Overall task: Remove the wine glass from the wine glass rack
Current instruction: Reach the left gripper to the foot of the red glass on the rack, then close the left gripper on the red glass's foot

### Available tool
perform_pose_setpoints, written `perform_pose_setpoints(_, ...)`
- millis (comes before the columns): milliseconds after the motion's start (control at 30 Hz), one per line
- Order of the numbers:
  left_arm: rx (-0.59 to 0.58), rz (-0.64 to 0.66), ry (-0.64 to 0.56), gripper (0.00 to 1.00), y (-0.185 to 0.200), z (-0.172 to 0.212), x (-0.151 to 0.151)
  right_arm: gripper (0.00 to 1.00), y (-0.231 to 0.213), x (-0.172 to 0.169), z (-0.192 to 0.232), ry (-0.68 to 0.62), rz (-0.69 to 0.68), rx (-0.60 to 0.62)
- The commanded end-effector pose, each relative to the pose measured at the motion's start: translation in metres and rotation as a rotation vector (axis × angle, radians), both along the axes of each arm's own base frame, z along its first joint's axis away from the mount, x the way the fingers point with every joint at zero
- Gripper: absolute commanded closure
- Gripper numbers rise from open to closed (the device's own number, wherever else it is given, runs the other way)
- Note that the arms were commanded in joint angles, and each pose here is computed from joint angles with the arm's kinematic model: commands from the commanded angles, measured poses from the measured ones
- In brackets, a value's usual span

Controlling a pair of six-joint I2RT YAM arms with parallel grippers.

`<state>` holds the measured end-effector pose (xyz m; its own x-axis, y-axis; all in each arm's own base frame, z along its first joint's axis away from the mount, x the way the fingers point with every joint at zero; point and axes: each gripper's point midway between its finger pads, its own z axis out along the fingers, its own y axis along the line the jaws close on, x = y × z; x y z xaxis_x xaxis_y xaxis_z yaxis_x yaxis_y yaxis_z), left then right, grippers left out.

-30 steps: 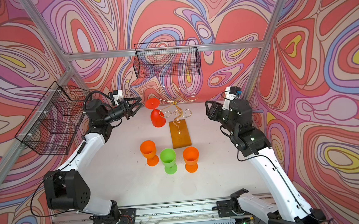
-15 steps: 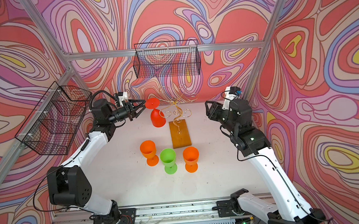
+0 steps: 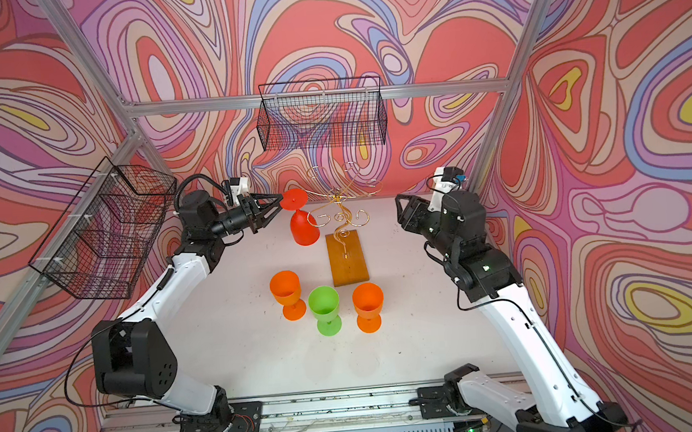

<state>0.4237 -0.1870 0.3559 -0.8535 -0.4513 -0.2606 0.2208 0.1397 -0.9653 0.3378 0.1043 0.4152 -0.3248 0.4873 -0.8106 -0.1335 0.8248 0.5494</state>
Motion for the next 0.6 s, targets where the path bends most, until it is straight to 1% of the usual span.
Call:
perform_pose_setpoints(0, 0.001, -0.026, -0.05, 0.65, -0.0028, 0.0129, -0.0006, 0.46, -0.0035, 0.0011, -0.0034, 0.003, -0.015, -0.012)
perform_pose_setpoints(167, 0.0, -0.032, -0.047, 0.69, -0.004, 0.0119, -0.0001, 0.45, -0.0039, 0.0013, -0.0036, 0.003, -0.017, -0.013)
perform_pose_setpoints(567, -0.003, -0.045, -0.045, 0.76, -0.0064, 0.0093, 0.0011, 0.45, -0.0048, 0.0012, -0.0038, 0.004, -0.022, -0.017)
